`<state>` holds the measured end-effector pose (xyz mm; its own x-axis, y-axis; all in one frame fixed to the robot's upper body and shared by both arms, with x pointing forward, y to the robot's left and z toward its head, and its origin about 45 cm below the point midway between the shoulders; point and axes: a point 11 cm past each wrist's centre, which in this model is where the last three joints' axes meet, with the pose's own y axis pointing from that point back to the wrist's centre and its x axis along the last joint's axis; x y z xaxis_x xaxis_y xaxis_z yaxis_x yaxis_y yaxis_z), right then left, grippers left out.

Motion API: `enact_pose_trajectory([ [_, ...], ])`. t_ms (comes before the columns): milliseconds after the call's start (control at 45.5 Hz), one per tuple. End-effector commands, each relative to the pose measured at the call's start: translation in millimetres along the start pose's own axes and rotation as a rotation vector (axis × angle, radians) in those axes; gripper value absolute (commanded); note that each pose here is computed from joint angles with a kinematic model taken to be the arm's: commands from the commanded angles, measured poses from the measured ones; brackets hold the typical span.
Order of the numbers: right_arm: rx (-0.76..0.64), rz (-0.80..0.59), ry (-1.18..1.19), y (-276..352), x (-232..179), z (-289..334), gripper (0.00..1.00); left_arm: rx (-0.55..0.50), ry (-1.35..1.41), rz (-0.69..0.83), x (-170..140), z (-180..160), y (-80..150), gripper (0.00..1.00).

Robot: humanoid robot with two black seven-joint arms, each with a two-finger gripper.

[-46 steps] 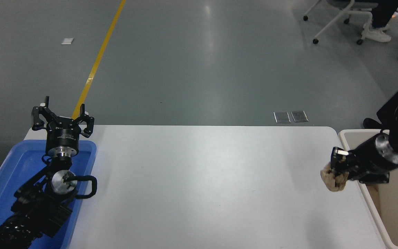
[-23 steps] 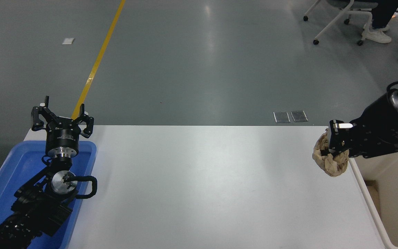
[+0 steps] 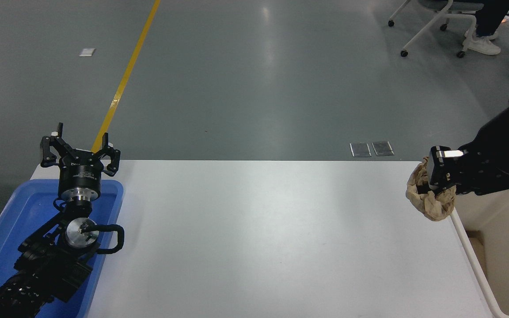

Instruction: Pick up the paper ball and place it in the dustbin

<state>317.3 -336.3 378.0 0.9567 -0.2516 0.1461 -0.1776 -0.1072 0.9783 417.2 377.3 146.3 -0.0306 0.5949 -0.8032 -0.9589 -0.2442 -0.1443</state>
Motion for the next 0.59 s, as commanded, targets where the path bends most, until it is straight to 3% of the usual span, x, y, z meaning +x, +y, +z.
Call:
enact_pose_trajectory([
  [0,-0.070,0.078,-0.170,-30,22,61,0.00,0.000,0.000,0.000,0,0,0,0.99],
  [571,-0.355,0.462,-0.627,-150,49,237,0.00,-0.001,0.001,0.001,0,0,0,0.99],
])
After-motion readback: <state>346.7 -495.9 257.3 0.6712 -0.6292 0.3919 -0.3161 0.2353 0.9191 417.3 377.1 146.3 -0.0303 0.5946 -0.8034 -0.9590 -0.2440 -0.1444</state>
